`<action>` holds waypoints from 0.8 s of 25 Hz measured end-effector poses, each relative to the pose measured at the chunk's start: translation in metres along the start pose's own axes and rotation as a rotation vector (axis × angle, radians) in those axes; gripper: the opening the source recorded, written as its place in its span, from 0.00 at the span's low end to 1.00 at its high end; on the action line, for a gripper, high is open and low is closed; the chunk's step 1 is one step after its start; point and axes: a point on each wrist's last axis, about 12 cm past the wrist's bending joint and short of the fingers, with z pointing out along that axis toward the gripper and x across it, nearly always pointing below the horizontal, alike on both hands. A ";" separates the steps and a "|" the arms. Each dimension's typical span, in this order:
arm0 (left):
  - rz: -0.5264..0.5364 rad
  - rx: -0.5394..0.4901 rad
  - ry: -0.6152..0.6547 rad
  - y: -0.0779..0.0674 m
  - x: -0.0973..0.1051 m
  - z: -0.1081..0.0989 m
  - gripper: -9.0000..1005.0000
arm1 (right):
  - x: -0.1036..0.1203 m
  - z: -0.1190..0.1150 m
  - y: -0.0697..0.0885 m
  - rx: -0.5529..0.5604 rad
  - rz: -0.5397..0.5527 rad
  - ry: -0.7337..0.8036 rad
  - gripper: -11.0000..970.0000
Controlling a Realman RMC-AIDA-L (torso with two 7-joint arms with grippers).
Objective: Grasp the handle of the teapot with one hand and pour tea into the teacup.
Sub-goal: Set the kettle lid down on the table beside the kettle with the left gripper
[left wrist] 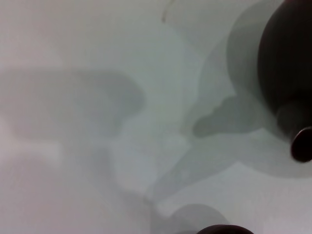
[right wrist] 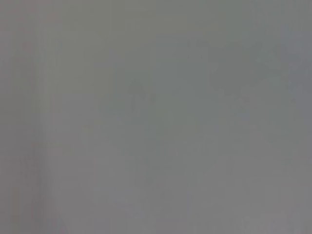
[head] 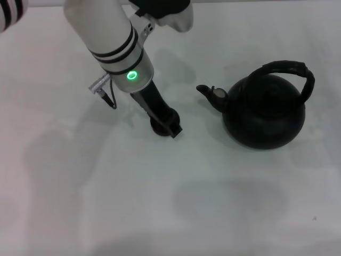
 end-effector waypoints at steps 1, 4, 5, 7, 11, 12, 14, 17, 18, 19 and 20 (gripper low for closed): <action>0.004 -0.010 0.010 -0.001 0.001 0.002 0.76 | 0.000 0.000 0.000 0.000 0.000 0.000 0.86; 0.011 -0.033 0.026 -0.002 0.002 0.005 0.77 | 0.000 0.000 0.000 0.000 -0.001 0.001 0.86; 0.012 -0.037 0.027 -0.003 0.001 0.005 0.77 | 0.000 0.000 0.000 0.000 -0.001 0.000 0.86; 0.012 -0.039 0.027 -0.003 0.001 0.005 0.78 | 0.000 0.000 0.000 0.000 -0.001 0.000 0.86; 0.009 -0.037 0.028 -0.002 0.003 0.005 0.79 | 0.000 -0.001 0.000 0.001 -0.001 0.001 0.86; 0.009 -0.037 0.027 -0.002 0.003 0.005 0.79 | 0.000 -0.001 0.000 0.001 -0.001 0.000 0.86; 0.010 -0.037 0.027 -0.002 0.003 0.005 0.80 | 0.000 -0.001 0.000 0.000 -0.001 0.000 0.86; 0.013 -0.036 0.031 -0.002 0.003 0.005 0.81 | 0.000 -0.001 0.000 0.000 0.000 -0.001 0.86; 0.014 -0.036 0.032 -0.002 0.003 0.005 0.81 | 0.000 -0.001 0.000 0.001 0.000 -0.001 0.86; 0.015 -0.036 0.033 -0.002 0.003 0.004 0.81 | 0.000 -0.002 0.000 0.001 0.000 -0.001 0.86; 0.015 -0.036 0.041 -0.002 0.005 0.005 0.82 | 0.000 -0.002 0.000 0.001 0.000 -0.001 0.86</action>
